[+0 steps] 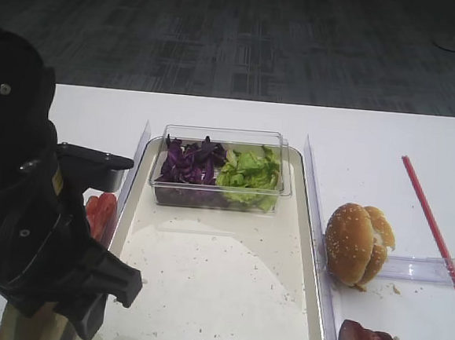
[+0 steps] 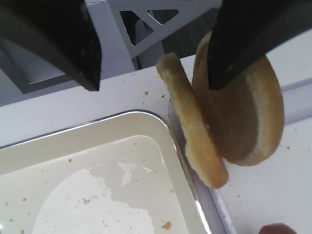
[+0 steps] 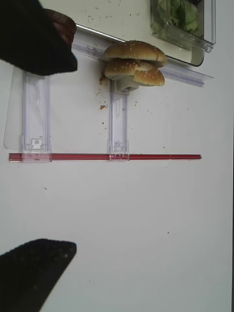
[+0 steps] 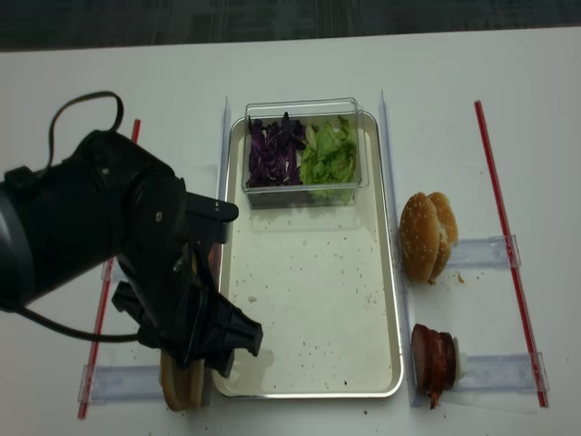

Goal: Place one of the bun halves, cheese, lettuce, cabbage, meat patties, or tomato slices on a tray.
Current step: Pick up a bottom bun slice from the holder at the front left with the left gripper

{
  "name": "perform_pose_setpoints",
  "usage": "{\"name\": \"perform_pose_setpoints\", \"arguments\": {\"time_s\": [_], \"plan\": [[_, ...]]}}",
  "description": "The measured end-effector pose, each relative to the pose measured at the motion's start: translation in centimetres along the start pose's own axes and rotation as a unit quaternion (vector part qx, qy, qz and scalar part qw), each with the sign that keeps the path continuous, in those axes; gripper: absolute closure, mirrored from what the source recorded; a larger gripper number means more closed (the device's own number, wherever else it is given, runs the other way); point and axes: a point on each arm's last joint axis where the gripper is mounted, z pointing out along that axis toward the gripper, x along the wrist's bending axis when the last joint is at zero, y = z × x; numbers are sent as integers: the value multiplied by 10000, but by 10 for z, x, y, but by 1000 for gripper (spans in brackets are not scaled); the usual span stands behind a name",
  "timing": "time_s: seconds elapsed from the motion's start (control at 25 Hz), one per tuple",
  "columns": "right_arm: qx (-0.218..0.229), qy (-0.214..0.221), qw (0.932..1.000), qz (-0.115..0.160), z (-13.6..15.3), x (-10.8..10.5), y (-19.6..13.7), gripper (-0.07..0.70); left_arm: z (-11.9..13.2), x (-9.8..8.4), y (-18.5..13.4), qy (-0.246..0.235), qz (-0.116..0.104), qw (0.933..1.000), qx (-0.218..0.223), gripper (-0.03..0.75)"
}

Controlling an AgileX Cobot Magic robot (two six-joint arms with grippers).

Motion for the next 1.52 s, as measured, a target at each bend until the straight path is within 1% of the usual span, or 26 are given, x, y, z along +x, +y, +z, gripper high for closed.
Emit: {"name": "perform_pose_setpoints", "arguments": {"time_s": [0.28, 0.56, 0.76, 1.04, 1.32, 1.52], "plan": [[0, 0, 10000, 0, 0, 0, 0, -60, 1, -1, 4, -60, -1, 9998, -171, 294], [0, 0, 10000, 9, 0, 0, 0, -60, 10, -1, 8, 68, 20, 10000, -25, 318], [0, 0, 10000, 9, 0, 0, 0, -60, 16, 3, 12, 123, -61, 9999, 61, 328], [0, 0, 10000, 9, 0, 0, 0, -60, 17, 2, 14, 103, -60, 9999, -2, 363], [0, 0, 10000, 9, 0, 0, 0, -60, 29, 1, 18, 186, -69, 9996, 181, 370], [0, 0, 10000, 9, 0, 0, 0, -60, 29, 2, 18, 211, -57, 9996, 191, 412]]}}
